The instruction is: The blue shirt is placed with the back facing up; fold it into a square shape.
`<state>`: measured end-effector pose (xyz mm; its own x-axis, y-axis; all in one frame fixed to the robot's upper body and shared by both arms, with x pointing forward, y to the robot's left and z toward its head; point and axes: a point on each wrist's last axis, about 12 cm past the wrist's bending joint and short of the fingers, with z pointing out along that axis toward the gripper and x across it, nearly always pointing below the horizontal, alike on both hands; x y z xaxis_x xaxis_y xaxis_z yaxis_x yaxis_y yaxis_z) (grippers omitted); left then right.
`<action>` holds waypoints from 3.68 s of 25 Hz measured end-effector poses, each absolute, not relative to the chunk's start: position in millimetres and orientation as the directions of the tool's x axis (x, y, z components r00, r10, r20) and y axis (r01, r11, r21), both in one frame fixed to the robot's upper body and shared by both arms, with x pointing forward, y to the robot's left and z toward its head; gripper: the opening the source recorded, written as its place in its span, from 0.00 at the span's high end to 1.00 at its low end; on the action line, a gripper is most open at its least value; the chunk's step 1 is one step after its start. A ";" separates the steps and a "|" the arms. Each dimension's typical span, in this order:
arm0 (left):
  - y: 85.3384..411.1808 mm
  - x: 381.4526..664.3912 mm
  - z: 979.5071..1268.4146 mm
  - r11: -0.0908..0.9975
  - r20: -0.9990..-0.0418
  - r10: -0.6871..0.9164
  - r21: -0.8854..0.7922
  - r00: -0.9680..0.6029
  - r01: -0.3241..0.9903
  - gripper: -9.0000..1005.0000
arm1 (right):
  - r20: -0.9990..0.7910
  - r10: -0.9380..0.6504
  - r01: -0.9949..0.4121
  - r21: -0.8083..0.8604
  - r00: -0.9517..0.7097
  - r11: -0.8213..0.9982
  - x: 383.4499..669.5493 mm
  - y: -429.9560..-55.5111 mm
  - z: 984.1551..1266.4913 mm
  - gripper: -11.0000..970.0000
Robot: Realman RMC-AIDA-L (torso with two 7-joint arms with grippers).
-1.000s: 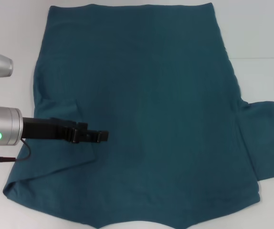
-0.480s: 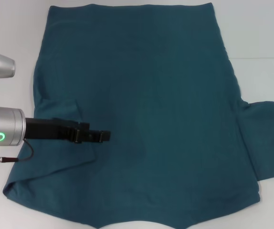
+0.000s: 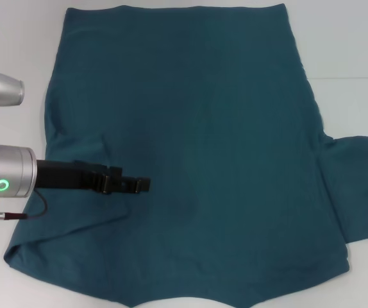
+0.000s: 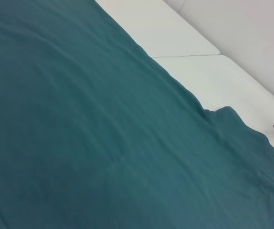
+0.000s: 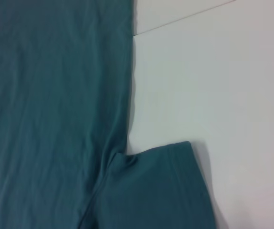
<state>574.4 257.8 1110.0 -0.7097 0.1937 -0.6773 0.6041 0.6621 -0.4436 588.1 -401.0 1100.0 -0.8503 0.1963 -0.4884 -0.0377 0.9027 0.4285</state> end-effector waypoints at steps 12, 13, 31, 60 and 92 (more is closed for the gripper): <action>258.9 573.6 1109.3 0.664 -0.676 0.189 -0.446 -0.712 0.600 0.13 | -0.505 0.192 -0.039 0.410 -0.841 0.911 593.1 -390.7 1093.2 0.32; 258.9 573.8 1109.3 0.665 -0.676 0.189 -0.446 -0.712 0.599 0.13 | -0.506 0.191 -0.039 0.409 -0.841 0.912 593.2 -390.0 1092.6 0.32; 260.0 574.6 1108.8 0.673 -0.680 0.186 -0.439 -0.710 0.596 0.13 | -0.515 0.167 -0.053 0.386 -0.841 0.921 596.3 -378.5 1086.0 0.35; 258.5 575.9 1106.9 0.675 -0.680 0.186 -0.436 -0.709 0.595 0.13 | -0.511 0.167 -0.048 0.381 -0.843 0.923 598.0 -372.8 1079.3 0.40; 258.3 575.7 1105.2 0.675 -0.673 0.178 -0.447 -0.717 0.587 0.13 | -0.493 0.167 -0.090 0.455 -0.854 0.886 600.2 -353.7 1080.4 0.45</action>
<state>575.7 258.3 1105.2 -0.7175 0.1782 -0.6734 0.5872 0.6748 -0.4470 600.2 -353.7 1080.4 -0.8540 0.1667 -0.4928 -0.0898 0.8858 0.4552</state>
